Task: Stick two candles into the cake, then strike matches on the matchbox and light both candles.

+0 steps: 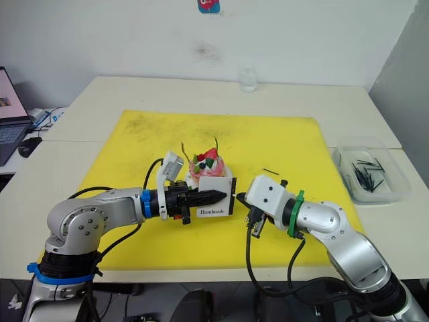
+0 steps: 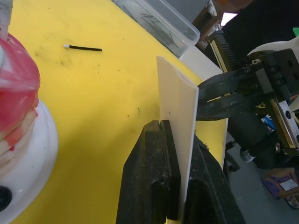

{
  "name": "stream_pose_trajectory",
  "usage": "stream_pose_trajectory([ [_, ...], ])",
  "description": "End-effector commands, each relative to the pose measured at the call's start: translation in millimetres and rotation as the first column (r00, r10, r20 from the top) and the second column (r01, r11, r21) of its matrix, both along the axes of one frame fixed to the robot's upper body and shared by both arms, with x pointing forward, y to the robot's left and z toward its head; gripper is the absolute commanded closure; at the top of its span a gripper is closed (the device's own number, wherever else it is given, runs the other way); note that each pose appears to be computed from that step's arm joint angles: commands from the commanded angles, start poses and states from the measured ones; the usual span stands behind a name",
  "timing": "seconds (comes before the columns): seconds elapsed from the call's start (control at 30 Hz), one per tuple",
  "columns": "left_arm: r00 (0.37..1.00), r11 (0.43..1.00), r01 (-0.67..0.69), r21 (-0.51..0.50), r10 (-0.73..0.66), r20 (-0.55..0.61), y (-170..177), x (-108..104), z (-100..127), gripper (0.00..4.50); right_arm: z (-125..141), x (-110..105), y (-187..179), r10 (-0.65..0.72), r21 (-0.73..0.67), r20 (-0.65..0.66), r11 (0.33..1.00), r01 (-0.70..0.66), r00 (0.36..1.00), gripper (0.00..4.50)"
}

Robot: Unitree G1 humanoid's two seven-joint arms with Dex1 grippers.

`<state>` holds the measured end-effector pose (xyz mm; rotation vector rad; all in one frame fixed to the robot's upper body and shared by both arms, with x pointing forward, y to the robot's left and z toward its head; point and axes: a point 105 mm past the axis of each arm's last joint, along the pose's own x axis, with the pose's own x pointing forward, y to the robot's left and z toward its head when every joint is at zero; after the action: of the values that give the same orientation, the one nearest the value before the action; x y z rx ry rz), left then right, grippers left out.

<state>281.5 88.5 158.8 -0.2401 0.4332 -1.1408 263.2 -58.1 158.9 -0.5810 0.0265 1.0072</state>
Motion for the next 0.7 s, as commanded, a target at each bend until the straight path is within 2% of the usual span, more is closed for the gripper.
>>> stream_pose_trajectory([
  [0.03,0.997,0.998,0.044,-0.039,-0.041,0.058,-7,-6,17,4.5,0,-1,2,0.014,-0.018,0.022,1.0,-0.014,1.0,4.47],
  [0.37,0.99,0.992,0.102,-0.068,-0.094,0.107,-22,-12,30,4.5,-12,-2,10,0.09,-0.082,-0.001,0.993,-0.09,0.996,4.47],
  [0.47,0.978,0.994,0.096,-0.051,-0.084,0.192,-23,-7,43,4.5,-23,-11,9,0.18,-0.157,-0.031,0.971,-0.183,0.983,4.47],
  [0.57,0.953,0.998,0.062,-0.025,-0.052,0.298,-13,3,66,4.5,-24,-21,1,0.242,-0.207,-0.052,0.946,-0.248,0.969,4.47],
  [0.7,0.92,1.0,0.001,0.003,-0.002,0.391,9,11,95,4.5,-13,-20,-18,0.245,-0.241,-0.045,0.938,-0.249,0.968,4.47],
])
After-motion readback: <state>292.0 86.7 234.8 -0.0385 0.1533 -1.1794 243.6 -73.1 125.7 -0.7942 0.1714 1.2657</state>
